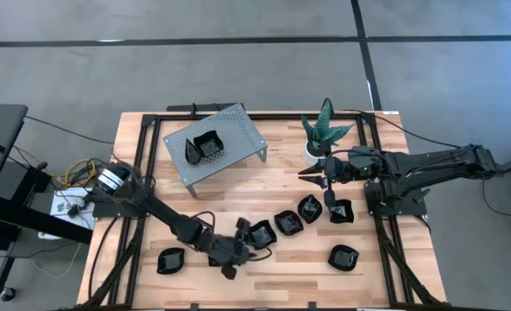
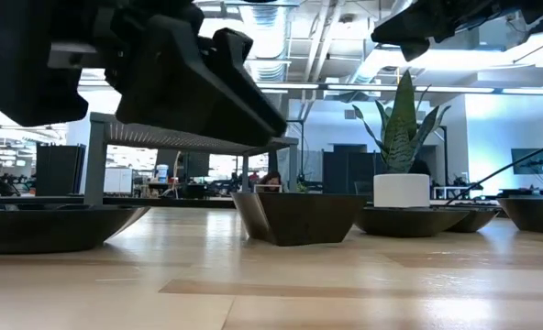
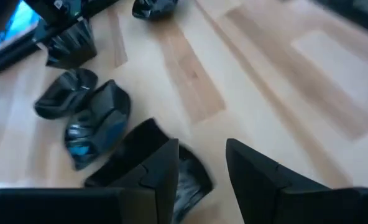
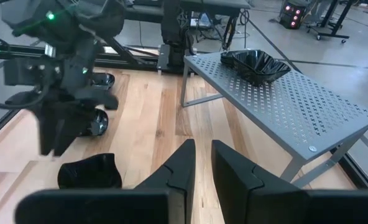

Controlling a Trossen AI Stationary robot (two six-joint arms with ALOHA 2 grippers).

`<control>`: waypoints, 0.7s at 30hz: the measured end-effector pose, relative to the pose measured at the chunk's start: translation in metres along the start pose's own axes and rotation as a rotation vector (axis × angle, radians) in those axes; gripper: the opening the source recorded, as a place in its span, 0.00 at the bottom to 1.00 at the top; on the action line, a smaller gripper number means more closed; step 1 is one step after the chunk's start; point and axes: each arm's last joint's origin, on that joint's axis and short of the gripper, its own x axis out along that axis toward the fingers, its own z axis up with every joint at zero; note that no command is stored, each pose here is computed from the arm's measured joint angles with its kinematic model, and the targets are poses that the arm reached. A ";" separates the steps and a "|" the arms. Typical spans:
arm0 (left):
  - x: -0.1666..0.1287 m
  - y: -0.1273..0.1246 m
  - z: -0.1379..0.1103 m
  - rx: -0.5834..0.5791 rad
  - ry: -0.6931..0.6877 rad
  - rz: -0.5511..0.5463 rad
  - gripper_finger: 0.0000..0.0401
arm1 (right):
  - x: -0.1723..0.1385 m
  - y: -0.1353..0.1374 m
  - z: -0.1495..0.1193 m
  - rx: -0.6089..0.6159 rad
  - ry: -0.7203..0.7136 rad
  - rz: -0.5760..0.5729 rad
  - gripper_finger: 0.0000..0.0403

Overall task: Pick & Place Mini shaped plates
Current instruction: Stack the black distorted square plate on the black distorted square plate on the shelf

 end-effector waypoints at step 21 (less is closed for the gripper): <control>0.010 0.025 -0.031 0.082 0.197 -0.082 0.34 | 0.000 0.000 0.000 0.000 0.000 0.000 0.12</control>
